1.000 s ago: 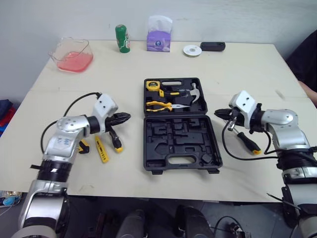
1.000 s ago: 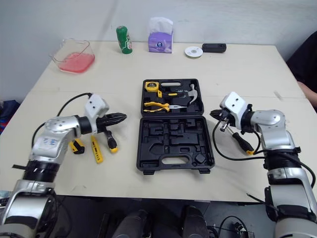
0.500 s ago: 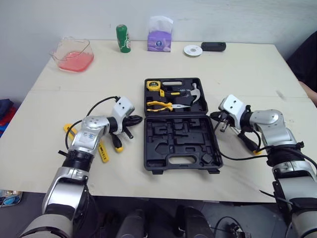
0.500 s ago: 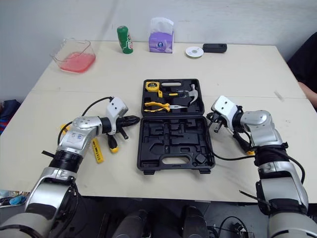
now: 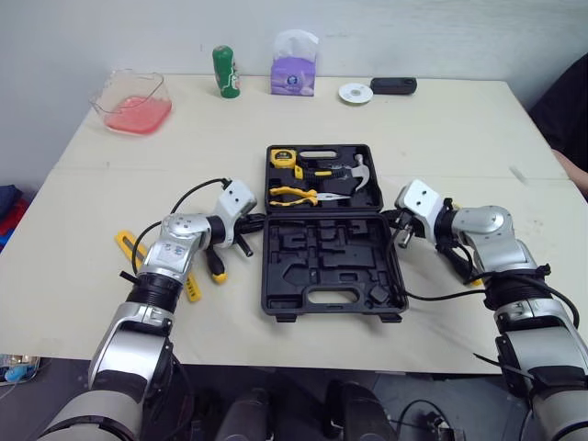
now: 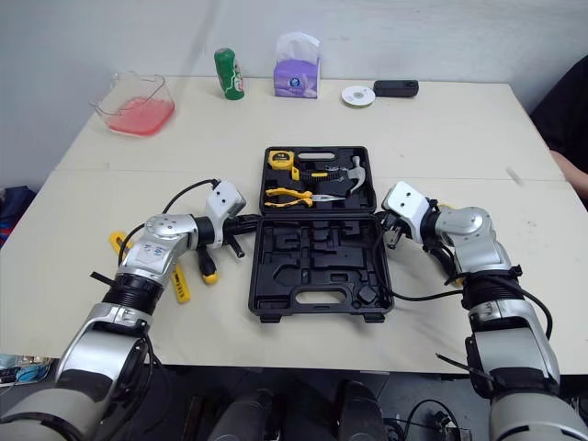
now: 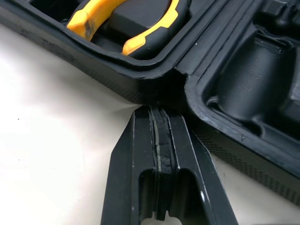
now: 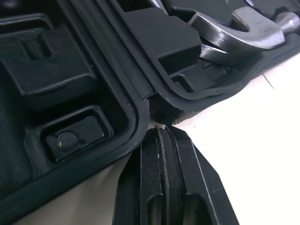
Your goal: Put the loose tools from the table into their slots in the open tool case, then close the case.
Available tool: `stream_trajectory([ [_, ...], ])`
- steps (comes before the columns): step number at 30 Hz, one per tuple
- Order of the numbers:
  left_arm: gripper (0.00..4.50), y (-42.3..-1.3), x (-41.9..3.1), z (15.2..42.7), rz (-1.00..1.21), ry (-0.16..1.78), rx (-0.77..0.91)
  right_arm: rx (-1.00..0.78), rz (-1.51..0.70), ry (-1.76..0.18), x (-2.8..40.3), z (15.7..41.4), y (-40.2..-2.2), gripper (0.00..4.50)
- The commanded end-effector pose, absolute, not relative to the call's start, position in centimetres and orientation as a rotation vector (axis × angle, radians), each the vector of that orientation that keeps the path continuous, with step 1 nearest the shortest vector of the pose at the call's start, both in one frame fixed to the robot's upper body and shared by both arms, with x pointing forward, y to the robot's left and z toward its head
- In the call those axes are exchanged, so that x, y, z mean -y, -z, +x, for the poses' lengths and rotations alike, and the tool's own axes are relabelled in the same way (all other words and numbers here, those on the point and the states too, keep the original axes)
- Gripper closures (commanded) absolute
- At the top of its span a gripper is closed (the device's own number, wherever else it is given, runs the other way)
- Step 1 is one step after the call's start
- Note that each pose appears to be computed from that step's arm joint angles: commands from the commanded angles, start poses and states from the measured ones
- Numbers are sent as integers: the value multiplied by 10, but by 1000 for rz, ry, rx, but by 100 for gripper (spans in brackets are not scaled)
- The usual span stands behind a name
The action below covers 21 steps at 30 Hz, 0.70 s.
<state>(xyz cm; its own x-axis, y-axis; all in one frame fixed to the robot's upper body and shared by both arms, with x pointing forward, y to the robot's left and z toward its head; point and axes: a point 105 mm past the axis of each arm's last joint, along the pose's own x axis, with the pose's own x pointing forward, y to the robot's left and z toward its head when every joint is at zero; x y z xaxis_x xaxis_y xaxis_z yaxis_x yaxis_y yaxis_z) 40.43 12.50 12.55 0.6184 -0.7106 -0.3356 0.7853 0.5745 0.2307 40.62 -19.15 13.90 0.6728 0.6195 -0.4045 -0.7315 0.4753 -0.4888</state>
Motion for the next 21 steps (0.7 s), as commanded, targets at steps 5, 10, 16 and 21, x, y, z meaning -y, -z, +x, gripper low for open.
stream_trajectory([
  [5, 443, -142, -112, 368, 491, 1045, -110, -110, -745, -972, 173, 385, -151, 450],
  [10, 443, -144, -112, 354, 539, 1069, -101, -144, -744, -1040, 167, 368, -144, 450],
  [16, 443, -141, -118, 352, 563, 1049, -126, -175, -707, -1076, 161, 352, -138, 450],
  [21, 443, -137, -125, 356, 567, 1013, -146, -190, -712, -1061, 163, 350, -135, 450],
])
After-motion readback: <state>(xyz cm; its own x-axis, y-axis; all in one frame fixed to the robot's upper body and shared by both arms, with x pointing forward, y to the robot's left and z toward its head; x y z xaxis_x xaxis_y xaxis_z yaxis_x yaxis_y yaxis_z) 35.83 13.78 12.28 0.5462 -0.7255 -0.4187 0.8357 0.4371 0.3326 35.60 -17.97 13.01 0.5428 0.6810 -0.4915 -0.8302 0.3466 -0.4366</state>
